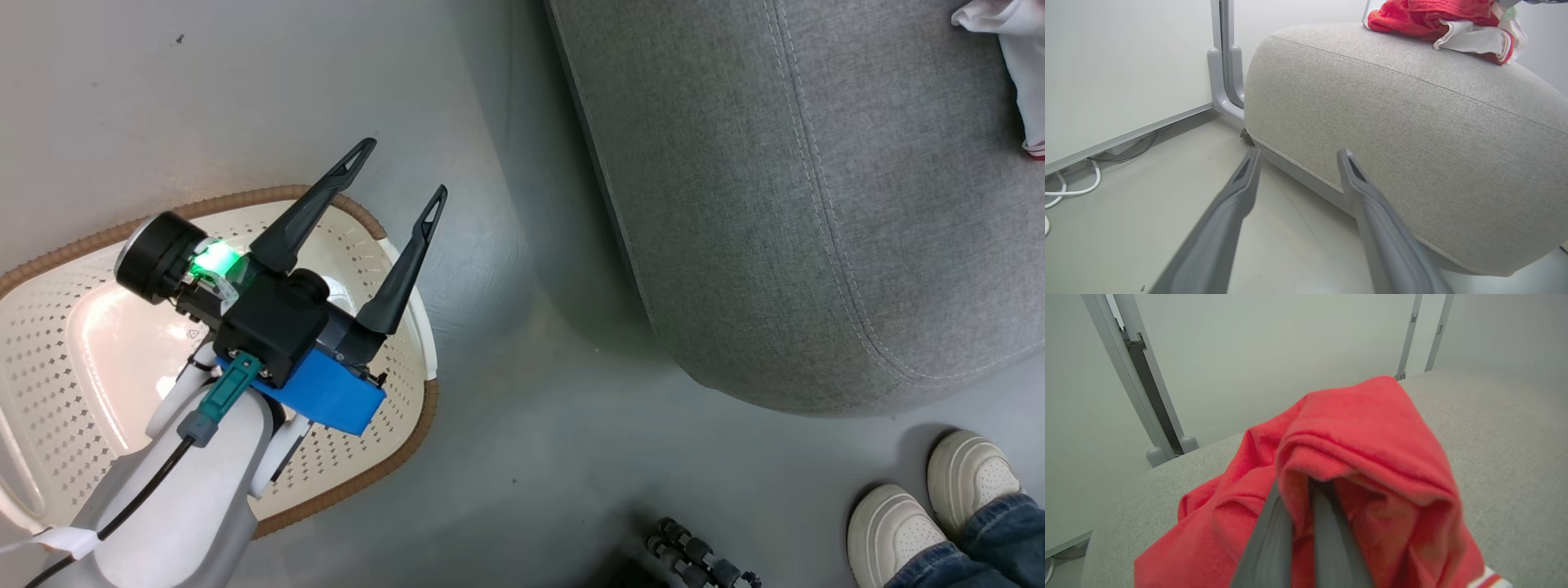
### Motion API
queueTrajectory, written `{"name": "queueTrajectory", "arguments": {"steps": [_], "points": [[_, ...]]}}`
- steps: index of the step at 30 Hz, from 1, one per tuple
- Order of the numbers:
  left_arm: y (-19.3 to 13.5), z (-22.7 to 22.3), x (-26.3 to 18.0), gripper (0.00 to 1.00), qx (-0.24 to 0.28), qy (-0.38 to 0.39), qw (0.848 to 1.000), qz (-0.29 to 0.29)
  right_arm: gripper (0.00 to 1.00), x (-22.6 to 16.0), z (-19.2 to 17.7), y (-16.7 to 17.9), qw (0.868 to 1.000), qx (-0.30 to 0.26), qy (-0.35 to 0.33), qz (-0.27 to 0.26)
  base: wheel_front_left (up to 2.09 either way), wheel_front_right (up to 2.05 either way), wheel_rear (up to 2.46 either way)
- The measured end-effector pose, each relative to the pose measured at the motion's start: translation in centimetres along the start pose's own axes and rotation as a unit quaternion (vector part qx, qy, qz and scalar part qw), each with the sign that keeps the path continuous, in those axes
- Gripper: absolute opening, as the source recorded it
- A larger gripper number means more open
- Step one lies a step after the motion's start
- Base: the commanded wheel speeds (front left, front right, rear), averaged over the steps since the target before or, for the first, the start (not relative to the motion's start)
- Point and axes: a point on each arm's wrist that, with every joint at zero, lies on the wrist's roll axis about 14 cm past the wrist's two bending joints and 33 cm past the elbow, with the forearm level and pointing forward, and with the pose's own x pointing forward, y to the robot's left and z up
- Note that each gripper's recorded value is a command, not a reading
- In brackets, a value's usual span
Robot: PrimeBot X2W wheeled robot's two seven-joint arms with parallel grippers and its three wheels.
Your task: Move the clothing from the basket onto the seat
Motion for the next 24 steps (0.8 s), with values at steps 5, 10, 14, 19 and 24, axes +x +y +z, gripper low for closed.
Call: {"name": "queueTrajectory", "arguments": {"steps": [5,10,14,19,24], "points": [[-0.1,0.4,0.1,1.00,0.000,-0.004,1.000,0.002,0.00,0.1,0.2,0.6,1.000,0.011,-0.003,0.004,0.00,0.00,0.00],[-0.3,1.2,0.2,1.00,0.001,-0.010,1.000,0.005,0.96,-0.2,0.7,1.4,1.000,0.011,-0.002,0.017,0.00,0.00,0.00],[-0.7,2.3,0.1,1.00,-0.001,-0.017,1.000,0.012,1.00,-1.6,0.3,1.6,0.999,-0.003,0.010,0.032,0.00,0.00,0.00],[-0.9,4.0,-0.4,1.00,-0.005,-0.020,0.999,0.035,1.00,-3.5,1.6,1.6,0.999,0.005,-0.001,0.045,0.00,0.00,0.00],[-1.2,6.5,-2.0,1.00,-0.013,-0.032,0.997,0.072,1.00,-6.4,2.8,2.1,0.998,0.015,-0.009,0.066,0.00,0.00,0.00]]}}
